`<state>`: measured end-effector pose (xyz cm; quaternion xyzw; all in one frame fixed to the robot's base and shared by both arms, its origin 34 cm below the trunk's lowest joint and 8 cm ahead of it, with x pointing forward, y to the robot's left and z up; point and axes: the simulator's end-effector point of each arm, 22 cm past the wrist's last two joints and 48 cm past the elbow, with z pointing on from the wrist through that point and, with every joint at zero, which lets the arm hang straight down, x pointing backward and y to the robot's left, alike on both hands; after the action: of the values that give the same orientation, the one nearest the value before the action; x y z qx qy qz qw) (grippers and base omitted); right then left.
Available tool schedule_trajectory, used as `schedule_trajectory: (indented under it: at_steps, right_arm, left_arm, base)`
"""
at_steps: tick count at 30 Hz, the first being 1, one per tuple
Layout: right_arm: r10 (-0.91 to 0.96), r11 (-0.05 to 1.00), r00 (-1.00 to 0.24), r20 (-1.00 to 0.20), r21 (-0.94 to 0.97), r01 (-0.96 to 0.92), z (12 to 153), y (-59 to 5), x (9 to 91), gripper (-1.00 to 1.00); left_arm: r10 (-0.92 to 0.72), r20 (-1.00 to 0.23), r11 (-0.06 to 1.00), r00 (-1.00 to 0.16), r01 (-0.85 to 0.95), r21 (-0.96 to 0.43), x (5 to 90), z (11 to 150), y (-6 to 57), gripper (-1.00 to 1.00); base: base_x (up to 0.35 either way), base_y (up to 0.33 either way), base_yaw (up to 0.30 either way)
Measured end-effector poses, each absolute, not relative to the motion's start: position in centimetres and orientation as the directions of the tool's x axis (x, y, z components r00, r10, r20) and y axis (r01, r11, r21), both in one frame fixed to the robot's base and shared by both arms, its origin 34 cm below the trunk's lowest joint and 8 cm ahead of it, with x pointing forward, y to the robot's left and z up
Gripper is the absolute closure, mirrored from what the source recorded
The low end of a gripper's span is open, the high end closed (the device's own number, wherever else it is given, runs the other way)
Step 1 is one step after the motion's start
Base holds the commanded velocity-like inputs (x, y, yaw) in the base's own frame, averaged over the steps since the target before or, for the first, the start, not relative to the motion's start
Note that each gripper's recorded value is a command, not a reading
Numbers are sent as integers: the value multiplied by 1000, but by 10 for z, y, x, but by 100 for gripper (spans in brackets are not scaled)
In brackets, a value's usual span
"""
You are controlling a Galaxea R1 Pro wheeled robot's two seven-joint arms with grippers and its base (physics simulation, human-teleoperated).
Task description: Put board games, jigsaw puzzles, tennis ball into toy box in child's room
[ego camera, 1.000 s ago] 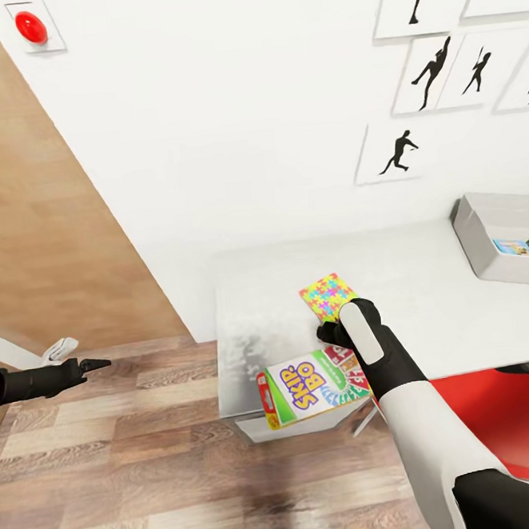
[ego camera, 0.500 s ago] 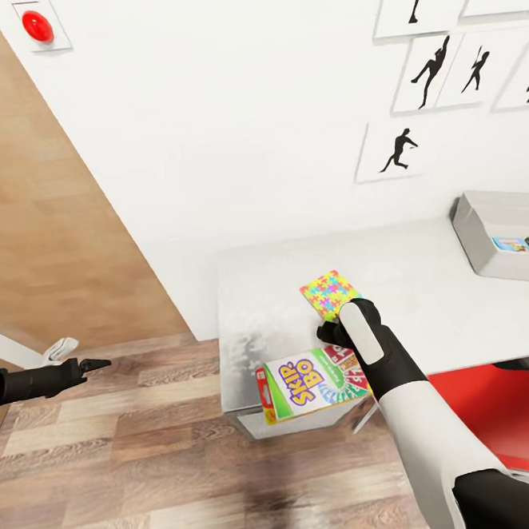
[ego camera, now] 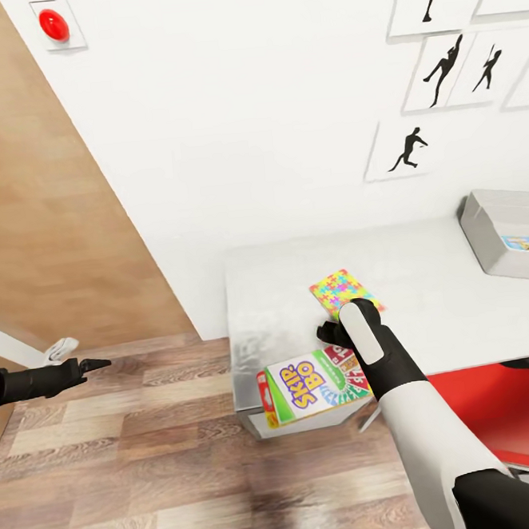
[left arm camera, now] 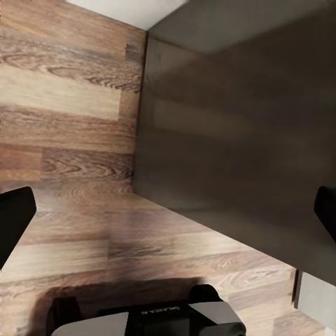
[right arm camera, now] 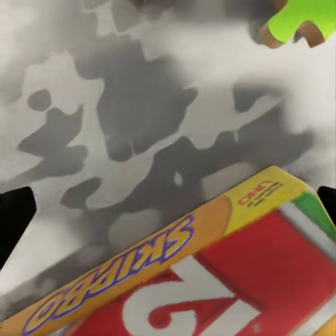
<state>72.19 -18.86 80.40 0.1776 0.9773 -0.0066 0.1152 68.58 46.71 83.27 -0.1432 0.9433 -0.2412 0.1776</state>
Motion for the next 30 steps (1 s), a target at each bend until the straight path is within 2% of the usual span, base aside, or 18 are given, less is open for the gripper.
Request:
schedule_trajectory:
  at_steps: [21, 30]
  right_arm:
    - [353, 934, -905, -238, 35, 355, 808, -190, 726, -100]
    - [373, 926, -875, -309, 65, 371, 833, -193, 745, -100]
  left_arm:
    - [-356, -266, 842, -896, -185, -506, 686, 833, 467, -100]
    - [-356, -273, 842, -893, -180, -508, 687, 837, 467, -100]
  base:
    - [0, 21, 0]
    - [0, 0, -37]
